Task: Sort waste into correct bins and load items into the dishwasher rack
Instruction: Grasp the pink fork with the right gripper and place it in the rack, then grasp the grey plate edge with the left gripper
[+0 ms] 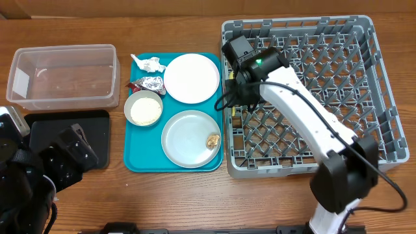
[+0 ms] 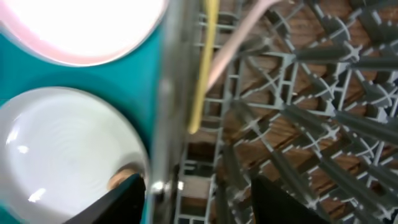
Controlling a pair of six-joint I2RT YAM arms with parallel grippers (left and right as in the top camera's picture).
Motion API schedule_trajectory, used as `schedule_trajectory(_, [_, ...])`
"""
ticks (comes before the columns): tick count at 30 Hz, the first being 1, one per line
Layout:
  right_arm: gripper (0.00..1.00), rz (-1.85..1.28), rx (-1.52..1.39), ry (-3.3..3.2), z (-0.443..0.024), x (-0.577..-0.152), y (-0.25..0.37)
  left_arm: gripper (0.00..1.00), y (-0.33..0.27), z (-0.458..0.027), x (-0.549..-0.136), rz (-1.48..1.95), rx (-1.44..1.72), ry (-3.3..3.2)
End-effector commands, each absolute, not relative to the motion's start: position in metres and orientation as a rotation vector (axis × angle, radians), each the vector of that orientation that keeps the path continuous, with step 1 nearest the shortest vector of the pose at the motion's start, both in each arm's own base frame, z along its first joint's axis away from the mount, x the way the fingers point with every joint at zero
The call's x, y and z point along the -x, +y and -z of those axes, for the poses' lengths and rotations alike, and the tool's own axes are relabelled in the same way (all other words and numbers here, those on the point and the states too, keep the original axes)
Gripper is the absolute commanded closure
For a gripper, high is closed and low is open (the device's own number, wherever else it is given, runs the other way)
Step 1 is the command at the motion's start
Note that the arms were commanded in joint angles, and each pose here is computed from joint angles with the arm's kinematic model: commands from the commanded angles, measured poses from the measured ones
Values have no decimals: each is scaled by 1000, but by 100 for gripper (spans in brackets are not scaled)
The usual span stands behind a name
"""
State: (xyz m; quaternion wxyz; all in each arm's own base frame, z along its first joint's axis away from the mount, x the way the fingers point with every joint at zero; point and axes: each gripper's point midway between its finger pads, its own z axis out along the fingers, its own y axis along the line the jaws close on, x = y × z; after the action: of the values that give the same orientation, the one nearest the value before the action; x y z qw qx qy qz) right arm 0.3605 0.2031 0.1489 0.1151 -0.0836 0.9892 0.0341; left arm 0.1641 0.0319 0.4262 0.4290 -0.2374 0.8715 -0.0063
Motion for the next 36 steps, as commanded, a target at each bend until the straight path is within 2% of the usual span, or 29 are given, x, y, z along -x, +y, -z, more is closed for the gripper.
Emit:
schedule_trajectory(1, [37, -210, 270, 2756, -208, -353, 217, 0, 36, -428, -164, 0, 617, 2159])
schedule_trajectory(6, [28, -416, 266, 2681, -236, -349, 240, 0, 36, -428, -164, 0, 617, 2159])
schedule_trajectory(10, [28, -561, 304, 2655, -243, -348, 258, 0, 36, -428, -164, 0, 617, 2160])
schedule_trajectory(16, [30, -527, 294, 2679, -246, -339, 248, 0, 21, -440, -176, 176, 685, 2087])
schedule_trajectory(23, [23, -483, 190, 2520, -301, -332, 222, 0, 16, -438, -181, 205, 667, 2101])
schedule_trajectory(26, [18, -457, 75, 2421, -333, -325, 200, 0, 9, -412, -187, 212, 669, 2220])
schedule_trajectory(29, [10, -459, 45, 2347, -358, -315, 186, 0, 4, -370, -192, 194, 697, 2390])
schedule_trajectory(34, [7, -488, 40, 2286, -382, -293, 172, 0, -3, -279, -203, 137, 895, 2686])
schedule_trajectory(36, [7, -488, 39, 2286, -384, -288, 168, 0, -15, -247, -208, 180, 871, 2819])
